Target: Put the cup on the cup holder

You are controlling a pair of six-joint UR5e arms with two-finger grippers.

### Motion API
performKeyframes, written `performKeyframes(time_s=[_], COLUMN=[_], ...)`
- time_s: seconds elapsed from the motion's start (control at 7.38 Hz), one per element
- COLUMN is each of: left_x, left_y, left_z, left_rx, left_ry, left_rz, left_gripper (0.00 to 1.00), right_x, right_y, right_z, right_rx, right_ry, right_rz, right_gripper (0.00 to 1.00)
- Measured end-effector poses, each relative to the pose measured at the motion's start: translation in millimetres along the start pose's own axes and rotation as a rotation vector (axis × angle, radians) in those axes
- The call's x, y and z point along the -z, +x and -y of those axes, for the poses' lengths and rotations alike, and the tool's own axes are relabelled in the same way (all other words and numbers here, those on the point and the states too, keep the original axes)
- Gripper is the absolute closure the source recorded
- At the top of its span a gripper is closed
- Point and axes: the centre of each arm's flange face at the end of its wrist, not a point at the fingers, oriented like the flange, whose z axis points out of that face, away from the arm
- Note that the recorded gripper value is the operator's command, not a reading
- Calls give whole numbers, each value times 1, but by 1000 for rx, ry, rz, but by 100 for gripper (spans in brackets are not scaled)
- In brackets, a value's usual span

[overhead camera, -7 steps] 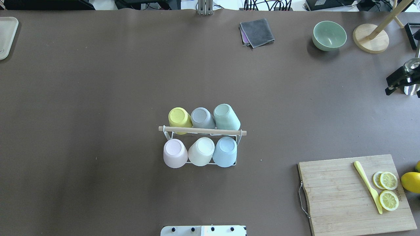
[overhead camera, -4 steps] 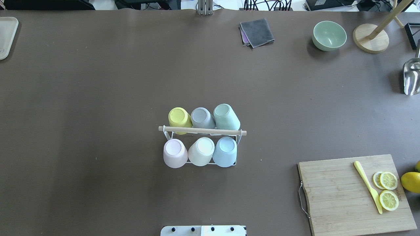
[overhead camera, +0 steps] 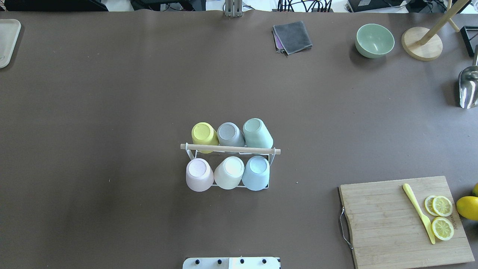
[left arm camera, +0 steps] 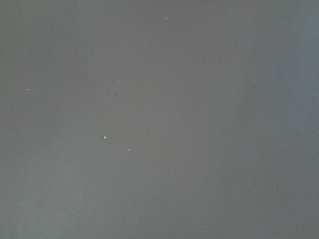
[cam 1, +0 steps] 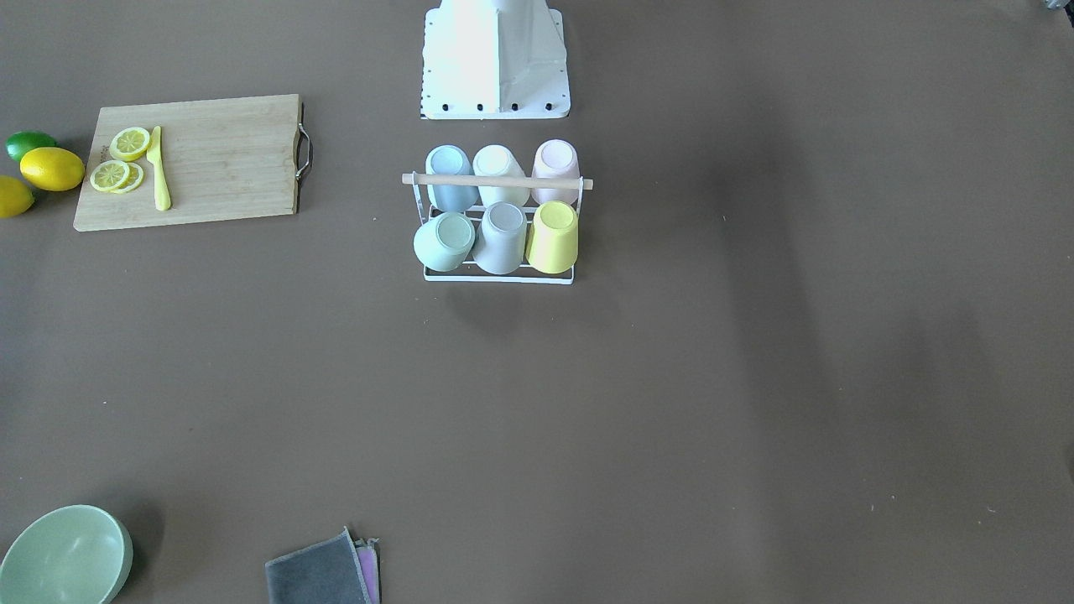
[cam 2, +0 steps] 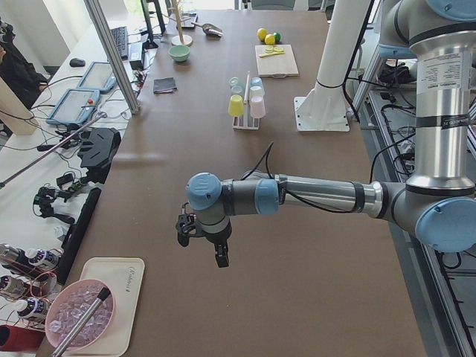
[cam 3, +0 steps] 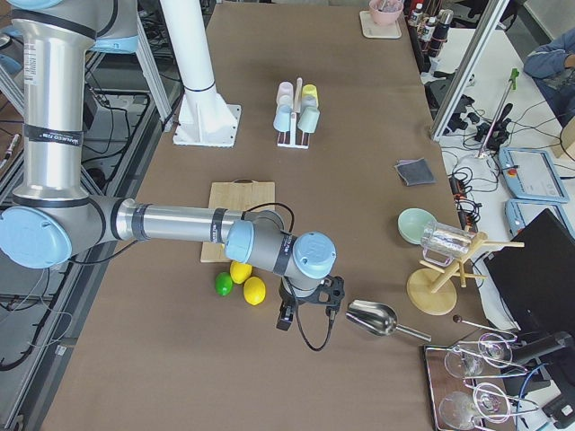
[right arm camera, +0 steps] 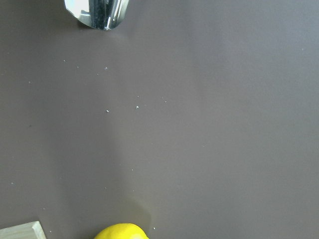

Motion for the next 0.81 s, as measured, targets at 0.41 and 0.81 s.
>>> performKeyframes(time_s=[0.41, 0.81], left_x=[15, 3], left_y=[10, 0], left_z=[6, 8], left_rx=[14, 33], left_ry=[-16, -36], left_rz=[44, 49], left_gripper=[2, 2], right_x=[9, 12], right_y=[-6, -9], right_z=[8, 11], right_rx=[16, 23], right_ry=[17, 23], right_rz=[3, 0], right_gripper=[0, 0])
